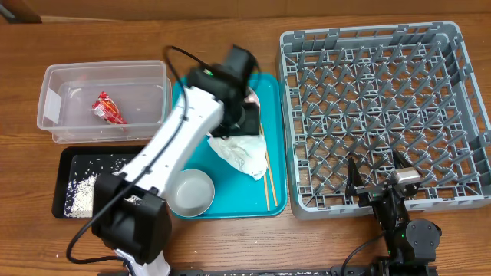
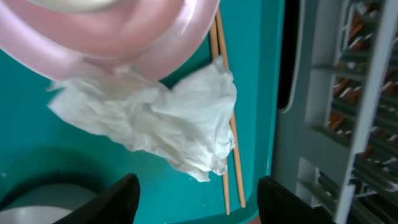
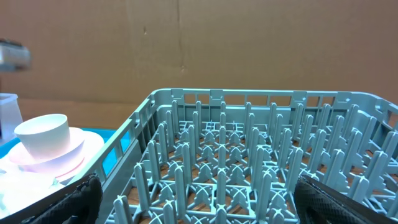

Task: Sort waste into correct bins and load items into the dishwasher
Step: 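Grasp the crumpled white tissue with the left gripper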

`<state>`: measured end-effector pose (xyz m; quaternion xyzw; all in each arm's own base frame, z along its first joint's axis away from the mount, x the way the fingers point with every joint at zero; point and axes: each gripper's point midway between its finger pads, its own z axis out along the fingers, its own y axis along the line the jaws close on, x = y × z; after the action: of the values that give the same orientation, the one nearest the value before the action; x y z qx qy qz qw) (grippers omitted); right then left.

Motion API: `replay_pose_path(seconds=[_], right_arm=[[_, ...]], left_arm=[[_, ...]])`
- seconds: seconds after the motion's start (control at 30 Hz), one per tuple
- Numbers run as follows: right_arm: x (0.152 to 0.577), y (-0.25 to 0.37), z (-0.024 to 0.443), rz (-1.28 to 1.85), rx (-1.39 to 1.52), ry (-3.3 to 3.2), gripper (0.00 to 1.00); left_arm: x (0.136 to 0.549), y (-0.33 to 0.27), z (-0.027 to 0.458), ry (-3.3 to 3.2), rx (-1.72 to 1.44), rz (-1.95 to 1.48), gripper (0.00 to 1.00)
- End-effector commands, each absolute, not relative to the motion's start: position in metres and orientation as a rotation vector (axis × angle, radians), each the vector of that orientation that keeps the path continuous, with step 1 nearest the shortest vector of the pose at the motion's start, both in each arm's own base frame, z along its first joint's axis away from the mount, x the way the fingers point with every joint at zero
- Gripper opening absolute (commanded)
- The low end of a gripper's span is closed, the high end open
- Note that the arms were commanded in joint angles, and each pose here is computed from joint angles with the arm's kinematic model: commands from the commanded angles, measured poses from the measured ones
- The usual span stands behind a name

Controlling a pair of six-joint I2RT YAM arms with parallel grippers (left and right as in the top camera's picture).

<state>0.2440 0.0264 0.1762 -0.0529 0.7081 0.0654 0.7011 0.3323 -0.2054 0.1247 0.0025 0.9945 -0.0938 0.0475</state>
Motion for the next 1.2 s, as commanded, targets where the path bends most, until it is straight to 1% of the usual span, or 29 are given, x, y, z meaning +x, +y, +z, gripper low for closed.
replay_pose_path(seconds=[0.0,0.1,0.2,0.33,0.4,0.57,0.7,0.77,0.9,0.97,1.17], right_arm=[[0.244,0.026,0.174,0.145,-0.117,1.574,1.00],[0.244,0.026,0.174,0.145,-0.117,1.574,1.00],[0.244,0.026,0.174,0.145,-0.117,1.574,1.00],[0.244,0.026,0.174,0.145,-0.117,1.574,1.00],[0.244,0.026,0.174,0.145,-0.117,1.574,1.00],[0.244,0.026,0.174,0.145,-0.117,1.574,1.00],[0.244,0.026,0.174,0.145,-0.117,1.574,1.00],[0.244,0.026,0.174,0.145,-0.117,1.574,1.00],[0.244,0.026,0.174,0.145,-0.117,1.574,1.00],[0.244,0.026,0.174,0.145,-0.117,1.574,1.00],[0.244,0.026,0.174,0.145,-0.117,1.574,1.00]], left_arm=[[0.318,-0.208,0.102,3.033,-0.119,-0.192,0.62],[0.309,-0.214,0.081,3.040,-0.193,-0.195,0.59],[0.306,-0.209,0.068,3.037,-0.344,-0.172,0.58],[0.306,-0.194,0.059,2.991,-0.545,-0.080,0.58],[0.305,-0.192,0.056,2.972,-0.643,-0.076,0.61],[0.308,-0.199,0.043,2.934,-0.671,-0.131,0.65],[0.305,-0.197,0.031,2.922,-0.724,-0.137,0.66],[0.302,-0.195,0.026,2.921,-0.740,-0.133,0.64],[0.301,-0.194,0.023,2.925,-0.738,-0.128,0.54],[0.301,-0.194,0.023,2.924,-0.738,-0.130,0.42],[0.301,-0.194,0.024,2.924,-0.732,-0.132,0.14]])
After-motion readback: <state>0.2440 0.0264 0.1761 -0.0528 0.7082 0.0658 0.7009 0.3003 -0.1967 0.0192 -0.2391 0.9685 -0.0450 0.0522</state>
